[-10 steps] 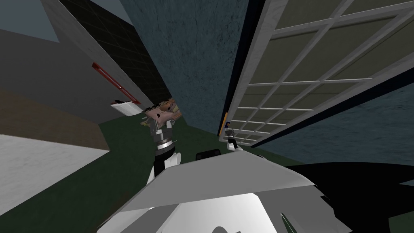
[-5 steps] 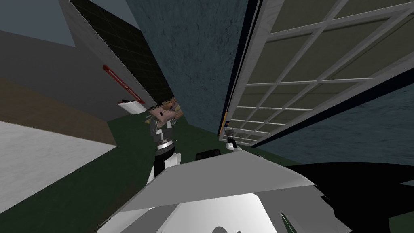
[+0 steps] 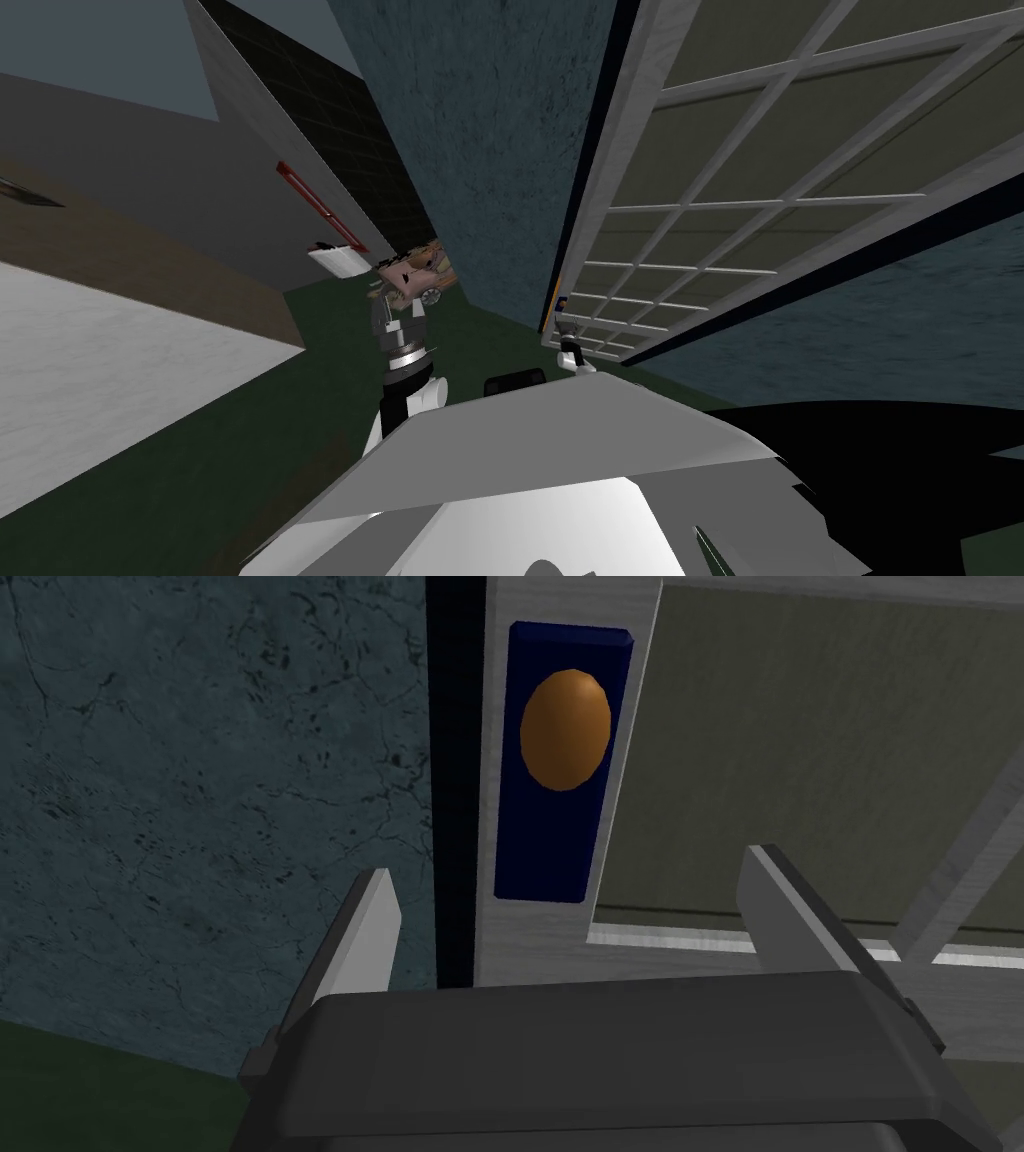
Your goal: Pull the door open
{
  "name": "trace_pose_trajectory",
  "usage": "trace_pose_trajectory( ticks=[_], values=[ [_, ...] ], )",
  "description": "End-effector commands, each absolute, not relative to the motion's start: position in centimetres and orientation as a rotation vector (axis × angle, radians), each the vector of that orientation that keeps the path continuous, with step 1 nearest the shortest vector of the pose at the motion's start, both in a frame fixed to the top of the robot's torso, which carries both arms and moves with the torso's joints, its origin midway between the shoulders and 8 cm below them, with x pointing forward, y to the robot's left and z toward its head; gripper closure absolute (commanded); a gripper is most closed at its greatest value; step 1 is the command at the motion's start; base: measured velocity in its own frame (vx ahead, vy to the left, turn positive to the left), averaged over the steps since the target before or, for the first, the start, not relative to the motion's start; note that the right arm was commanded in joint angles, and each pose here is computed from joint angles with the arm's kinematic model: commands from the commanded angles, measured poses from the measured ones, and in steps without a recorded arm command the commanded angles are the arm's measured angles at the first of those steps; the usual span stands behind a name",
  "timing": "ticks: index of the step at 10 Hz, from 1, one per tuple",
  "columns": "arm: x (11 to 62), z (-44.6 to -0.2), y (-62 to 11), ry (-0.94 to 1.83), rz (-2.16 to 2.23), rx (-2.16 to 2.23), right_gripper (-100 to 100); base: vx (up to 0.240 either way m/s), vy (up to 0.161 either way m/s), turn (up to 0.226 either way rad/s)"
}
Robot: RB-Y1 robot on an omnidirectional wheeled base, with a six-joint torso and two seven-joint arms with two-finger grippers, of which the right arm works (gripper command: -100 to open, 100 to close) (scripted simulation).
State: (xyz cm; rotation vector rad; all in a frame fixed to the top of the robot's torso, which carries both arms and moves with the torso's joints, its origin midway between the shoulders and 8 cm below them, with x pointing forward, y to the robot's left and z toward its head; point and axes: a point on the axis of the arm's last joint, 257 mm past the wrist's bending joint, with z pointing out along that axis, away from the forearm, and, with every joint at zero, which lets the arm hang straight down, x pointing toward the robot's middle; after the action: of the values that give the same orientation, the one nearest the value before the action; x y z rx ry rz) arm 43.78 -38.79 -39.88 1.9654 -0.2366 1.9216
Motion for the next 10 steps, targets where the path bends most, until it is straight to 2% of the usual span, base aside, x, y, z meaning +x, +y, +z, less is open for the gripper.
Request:
trace_pose_trajectory(
  ticks=[1, 5, 10],
  values=[
    [43.8, -39.9, -38.7, -0.315, 1.954, 1.98, -100, -0.091, -0.021, 0.055],
    [43.8, -40.0, -38.6, -0.392, 1.985, 1.991, -100, -0.061, -0.011, 0.035],
    [41.4, -40.2, -43.3, -0.431, 1.968, 1.972, -100, 0.18, -0.003, 0.07]
  ],
)
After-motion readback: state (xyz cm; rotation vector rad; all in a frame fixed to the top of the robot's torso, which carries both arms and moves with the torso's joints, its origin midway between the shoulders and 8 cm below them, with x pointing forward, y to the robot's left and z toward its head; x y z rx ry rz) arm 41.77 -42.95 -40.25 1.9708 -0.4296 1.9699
